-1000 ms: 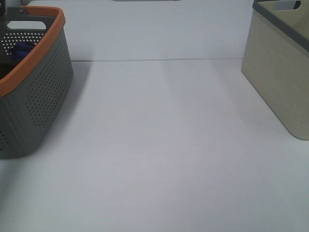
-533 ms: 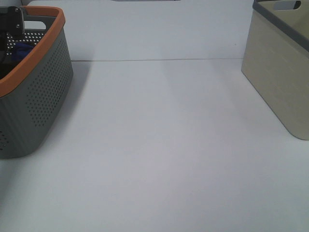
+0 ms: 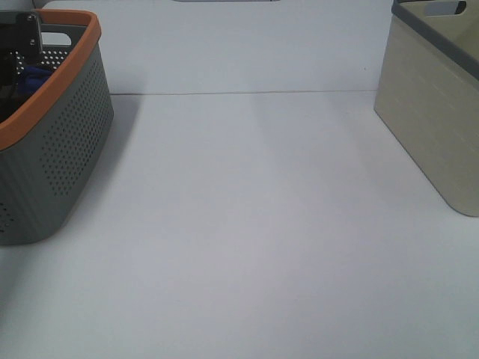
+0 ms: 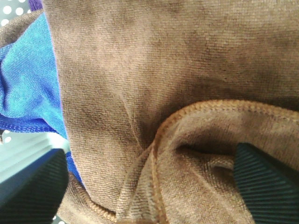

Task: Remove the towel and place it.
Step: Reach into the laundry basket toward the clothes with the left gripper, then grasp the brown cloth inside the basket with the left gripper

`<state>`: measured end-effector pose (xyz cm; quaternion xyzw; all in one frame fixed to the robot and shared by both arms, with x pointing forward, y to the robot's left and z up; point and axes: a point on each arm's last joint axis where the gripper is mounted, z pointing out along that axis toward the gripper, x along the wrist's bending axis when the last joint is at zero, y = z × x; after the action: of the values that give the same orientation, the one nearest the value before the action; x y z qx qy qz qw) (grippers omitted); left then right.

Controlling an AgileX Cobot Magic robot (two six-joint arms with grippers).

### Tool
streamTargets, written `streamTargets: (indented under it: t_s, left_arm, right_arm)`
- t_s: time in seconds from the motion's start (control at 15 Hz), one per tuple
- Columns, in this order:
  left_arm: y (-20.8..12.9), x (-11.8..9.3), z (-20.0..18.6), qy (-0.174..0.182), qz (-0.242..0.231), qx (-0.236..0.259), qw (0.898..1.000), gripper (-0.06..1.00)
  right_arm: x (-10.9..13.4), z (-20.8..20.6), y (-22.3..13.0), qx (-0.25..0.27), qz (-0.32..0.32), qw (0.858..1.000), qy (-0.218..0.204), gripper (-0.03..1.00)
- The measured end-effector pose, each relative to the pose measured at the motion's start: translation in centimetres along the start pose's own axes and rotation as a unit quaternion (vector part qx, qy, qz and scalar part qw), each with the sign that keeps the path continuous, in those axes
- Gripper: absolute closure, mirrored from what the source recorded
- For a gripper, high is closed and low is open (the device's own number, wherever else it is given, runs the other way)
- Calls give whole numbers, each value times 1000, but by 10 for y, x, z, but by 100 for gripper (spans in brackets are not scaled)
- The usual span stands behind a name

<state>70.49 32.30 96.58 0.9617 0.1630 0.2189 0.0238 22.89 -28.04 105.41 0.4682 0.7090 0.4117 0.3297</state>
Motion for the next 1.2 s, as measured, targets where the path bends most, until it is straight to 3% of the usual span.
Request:
streamTargets:
  t_s: [0.53, 0.87, 1.2]
  left_arm:
    - [0, 0, 0, 0, 0, 0, 1000, 19]
    - [0, 0, 0, 0, 0, 0, 1000, 45]
    - [0, 0, 1, -2, -1, -1, 1000, 50]
  right_arm:
    - [0, 0, 0, 0, 0, 1000, 0, 2]
    - [0, 0, 0, 0, 0, 1000, 0, 2]
    - [0, 0, 0, 0, 0, 1000, 0, 2]
